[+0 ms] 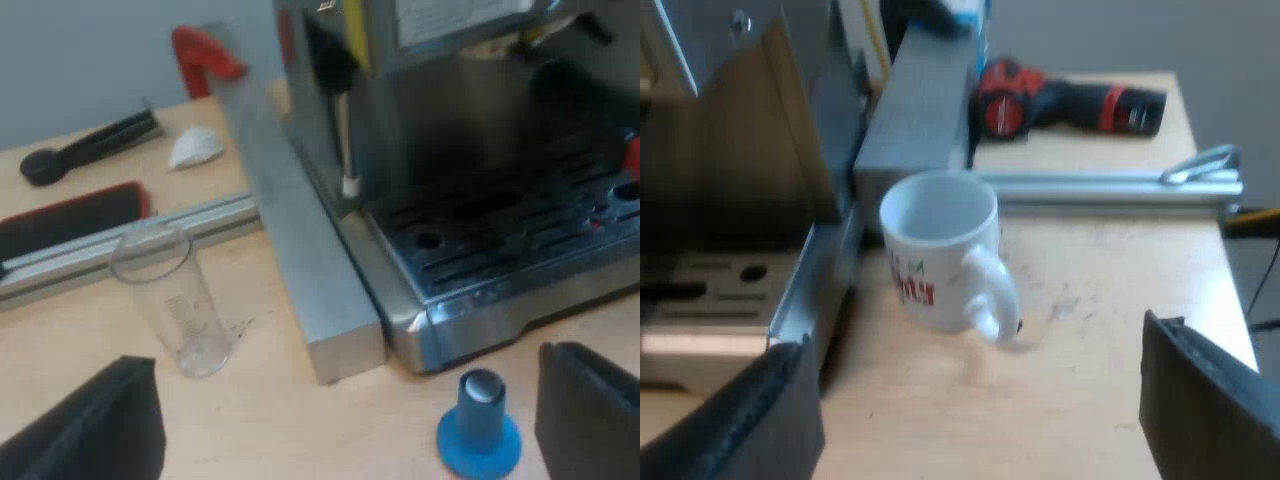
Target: Put the handle in the coffee machine
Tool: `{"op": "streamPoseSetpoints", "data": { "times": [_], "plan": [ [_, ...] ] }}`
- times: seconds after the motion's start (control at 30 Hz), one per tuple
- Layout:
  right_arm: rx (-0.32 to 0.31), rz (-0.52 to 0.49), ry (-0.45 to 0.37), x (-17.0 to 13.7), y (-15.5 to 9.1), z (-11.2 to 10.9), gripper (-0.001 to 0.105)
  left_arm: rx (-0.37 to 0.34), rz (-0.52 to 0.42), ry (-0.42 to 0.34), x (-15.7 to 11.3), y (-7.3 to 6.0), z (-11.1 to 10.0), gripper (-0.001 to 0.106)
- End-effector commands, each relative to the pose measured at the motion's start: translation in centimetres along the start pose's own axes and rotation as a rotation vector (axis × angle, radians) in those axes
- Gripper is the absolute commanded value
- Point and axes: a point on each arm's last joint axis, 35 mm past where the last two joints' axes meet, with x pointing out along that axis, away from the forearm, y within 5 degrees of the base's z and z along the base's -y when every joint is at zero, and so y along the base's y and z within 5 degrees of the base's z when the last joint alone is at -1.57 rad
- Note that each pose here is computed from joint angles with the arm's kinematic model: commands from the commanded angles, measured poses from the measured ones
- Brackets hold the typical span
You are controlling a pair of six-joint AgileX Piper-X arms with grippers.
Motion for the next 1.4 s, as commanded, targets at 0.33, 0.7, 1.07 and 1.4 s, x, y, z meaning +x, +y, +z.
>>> {"op": "streamPoseSetpoints", "data": {
  "times": [0.33, 0.7, 1.07, 1.4],
  "plan": [
    [0.007, 0.035, 0.104, 2.5, 0.8, -2.5, 0.069, -0.031, -0.022, 0.049, 1.2, 0.1, -0.8, 0.077],
    [0.006, 0.053, 0.177, 3.8, 1.4, -4.4, 0.069, -0.034, -0.053, 0.061, 3.1, 0.2, -1.8, 0.077],
    [0.014, 0.058, 0.199, 4.5, 1.6, -5.2, 0.069, -0.034, -0.053, 0.059, 3.1, 0.2, -1.8, 0.077],
    [0.023, 0.057, 0.199, 4.5, 1.6, -5.2, 0.069, -0.034, -0.053, 0.058, 3.1, 0.3, -1.8, 0.077]
  ]
}}
